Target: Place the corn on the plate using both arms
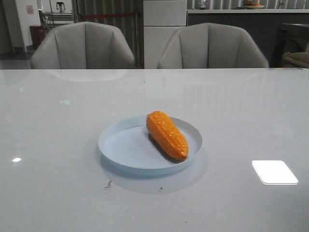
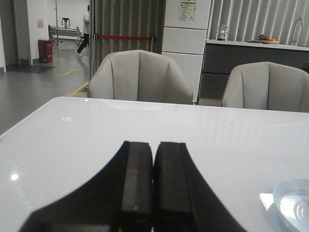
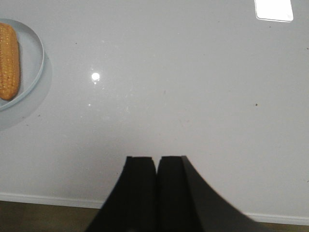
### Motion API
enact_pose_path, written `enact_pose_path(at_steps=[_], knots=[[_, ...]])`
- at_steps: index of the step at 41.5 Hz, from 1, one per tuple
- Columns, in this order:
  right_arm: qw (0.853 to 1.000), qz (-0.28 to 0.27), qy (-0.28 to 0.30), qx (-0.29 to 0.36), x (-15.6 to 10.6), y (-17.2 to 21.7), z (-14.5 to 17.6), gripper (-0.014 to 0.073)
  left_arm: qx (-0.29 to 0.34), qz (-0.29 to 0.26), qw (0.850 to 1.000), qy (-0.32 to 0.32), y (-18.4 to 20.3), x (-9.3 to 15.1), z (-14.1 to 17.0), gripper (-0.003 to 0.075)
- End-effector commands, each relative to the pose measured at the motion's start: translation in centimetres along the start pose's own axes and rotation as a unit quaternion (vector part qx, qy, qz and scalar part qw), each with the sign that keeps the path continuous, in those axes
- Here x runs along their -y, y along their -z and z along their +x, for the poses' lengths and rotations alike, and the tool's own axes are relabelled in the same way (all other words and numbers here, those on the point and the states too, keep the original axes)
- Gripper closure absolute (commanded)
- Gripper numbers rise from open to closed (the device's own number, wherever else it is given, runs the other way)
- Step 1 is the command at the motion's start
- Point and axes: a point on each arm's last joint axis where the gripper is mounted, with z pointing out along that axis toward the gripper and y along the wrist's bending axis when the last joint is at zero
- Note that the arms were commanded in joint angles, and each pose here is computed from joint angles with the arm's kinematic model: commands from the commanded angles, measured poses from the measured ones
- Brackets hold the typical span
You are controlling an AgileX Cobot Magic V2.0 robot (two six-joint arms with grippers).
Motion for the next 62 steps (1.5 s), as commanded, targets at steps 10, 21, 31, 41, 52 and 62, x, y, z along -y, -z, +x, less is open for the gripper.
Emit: enact_pose_path(at_steps=[10,21,31,41,52,62], knots=[[0.977,0.021,0.0,0.214,-0.3,1.5,4.7,0.0538,0.029,-0.001,1.0,0.003,0.0,-0.1,0.5,0.0624],[0.931,0.036,-0.006,0.364,-0.2,0.7,8.2,0.0538,0.029,-0.001,1.0,0.003,0.0,-0.1,0.5,0.0624],[0.903,0.007,-0.095,0.42,0.3,-3.6,10.9,0.0538,0.029,-0.001,1.0,0.003,0.0,-0.1,0.5,0.0624],[0.926,-0.02,-0.092,0.366,-0.2,-4.2,11.5,0.0538,0.029,-0.001,1.0,0.003,0.0,-0.1,0.5,0.0624],[0.93,-0.022,-0.09,0.356,-0.3,-4.4,11.6,0.0538,0.029,-0.001,1.0,0.003,0.0,-0.1,0.5,0.0624],[0.93,-0.022,-0.09,0.356,-0.3,-4.4,11.6,0.0538,0.029,-0.001,1.0,0.003,0.0,-0.1,0.5,0.0624]])
